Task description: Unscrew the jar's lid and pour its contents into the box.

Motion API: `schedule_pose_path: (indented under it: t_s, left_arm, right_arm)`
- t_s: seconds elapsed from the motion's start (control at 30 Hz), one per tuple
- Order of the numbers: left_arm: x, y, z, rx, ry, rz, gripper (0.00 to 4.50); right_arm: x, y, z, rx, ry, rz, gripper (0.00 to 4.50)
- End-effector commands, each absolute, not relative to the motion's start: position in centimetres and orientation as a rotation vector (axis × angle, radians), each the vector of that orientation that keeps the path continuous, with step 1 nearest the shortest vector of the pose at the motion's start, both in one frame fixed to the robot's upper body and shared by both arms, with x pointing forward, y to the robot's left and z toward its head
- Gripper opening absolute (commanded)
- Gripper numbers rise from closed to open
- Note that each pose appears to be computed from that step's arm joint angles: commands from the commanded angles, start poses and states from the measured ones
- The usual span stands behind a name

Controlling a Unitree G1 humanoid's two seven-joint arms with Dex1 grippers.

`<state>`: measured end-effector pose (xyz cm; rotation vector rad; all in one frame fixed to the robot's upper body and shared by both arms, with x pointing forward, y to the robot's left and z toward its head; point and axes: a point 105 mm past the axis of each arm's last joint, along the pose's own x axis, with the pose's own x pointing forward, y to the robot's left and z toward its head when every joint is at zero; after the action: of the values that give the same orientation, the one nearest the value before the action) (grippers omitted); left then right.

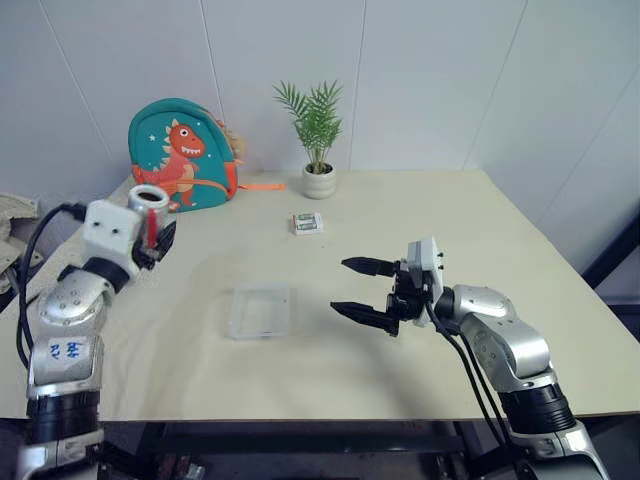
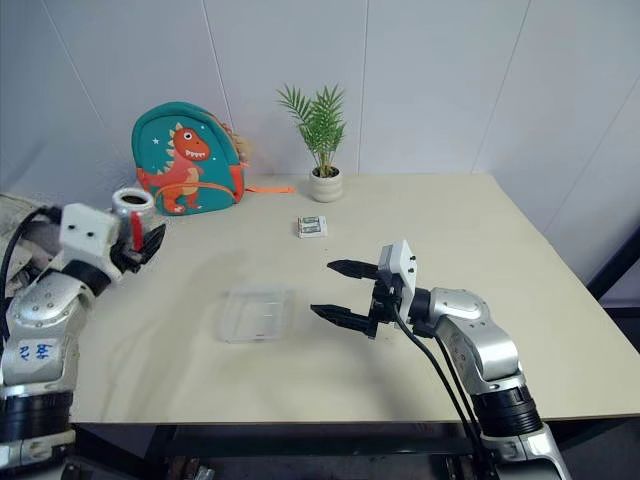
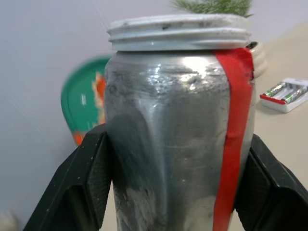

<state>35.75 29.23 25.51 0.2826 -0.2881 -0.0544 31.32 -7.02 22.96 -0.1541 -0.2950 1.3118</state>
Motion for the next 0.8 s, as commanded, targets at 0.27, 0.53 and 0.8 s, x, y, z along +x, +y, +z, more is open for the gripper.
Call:
schedule_pose_path:
  t_s: [0.27,0.53,0.8]
  left_arm:
    - [35.7,33.9,22.6,0.037,-0.215,0.051,2.92]
    - [38.0,35.8,19.2,0.065,-0.188,0.124,2.92]
    - [38.4,35.0,16.6,0.054,-0.222,0.059,2.92]
  right_arm:
    - [30.4,-5.4,24.7,-0.179,-0.39,1.368,4.48]
    - [31.5,-4.3,24.6,-0.214,-0.4,1.383,4.48]
    - [32.1,-4.7,24.6,-0.239,-0.384,1.383,4.48]
